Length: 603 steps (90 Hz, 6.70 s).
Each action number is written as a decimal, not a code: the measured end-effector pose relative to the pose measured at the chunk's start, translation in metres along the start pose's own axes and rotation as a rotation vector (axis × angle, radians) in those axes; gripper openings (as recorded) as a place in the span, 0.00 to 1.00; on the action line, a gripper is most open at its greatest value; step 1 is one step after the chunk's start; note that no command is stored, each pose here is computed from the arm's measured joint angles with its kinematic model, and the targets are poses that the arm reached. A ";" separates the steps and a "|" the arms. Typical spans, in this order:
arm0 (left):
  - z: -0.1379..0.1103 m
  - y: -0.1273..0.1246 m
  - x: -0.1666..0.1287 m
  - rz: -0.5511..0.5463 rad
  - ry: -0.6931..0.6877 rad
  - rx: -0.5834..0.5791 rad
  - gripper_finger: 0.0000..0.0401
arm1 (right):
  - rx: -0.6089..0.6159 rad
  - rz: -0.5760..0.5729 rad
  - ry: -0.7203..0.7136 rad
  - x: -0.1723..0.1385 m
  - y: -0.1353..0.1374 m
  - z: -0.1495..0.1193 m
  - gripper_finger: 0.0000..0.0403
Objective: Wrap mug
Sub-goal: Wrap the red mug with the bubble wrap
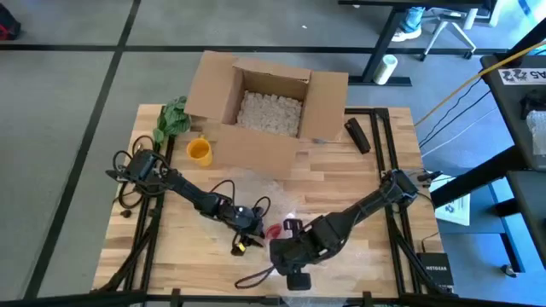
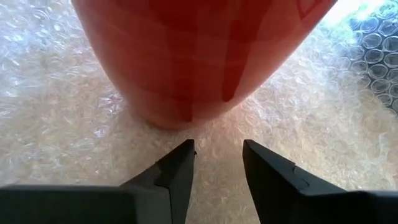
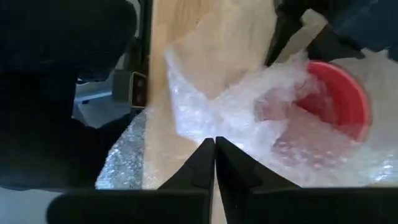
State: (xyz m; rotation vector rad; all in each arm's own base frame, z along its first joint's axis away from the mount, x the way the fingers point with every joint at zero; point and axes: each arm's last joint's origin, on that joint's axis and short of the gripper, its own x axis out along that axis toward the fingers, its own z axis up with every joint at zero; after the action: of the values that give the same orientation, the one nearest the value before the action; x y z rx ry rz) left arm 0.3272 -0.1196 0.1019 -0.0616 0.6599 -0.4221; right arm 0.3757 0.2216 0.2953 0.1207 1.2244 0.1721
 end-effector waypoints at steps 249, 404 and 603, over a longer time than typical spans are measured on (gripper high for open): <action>0.002 0.000 0.000 0.006 -0.026 0.026 0.30 | 0.009 0.019 0.087 0.070 -0.084 0.011 0.00; 0.002 0.000 0.000 0.007 -0.019 0.021 0.30 | 0.000 0.095 0.081 0.091 -0.081 0.001 0.00; 0.002 0.001 0.000 0.057 -0.024 0.028 0.30 | -0.005 0.159 0.005 0.094 -0.079 0.009 0.00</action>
State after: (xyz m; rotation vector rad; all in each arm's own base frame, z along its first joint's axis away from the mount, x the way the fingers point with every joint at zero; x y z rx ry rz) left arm 0.3289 -0.1183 0.1031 -0.0213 0.6309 -0.3749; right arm 0.4204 0.1622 0.1973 0.2138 1.2190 0.3133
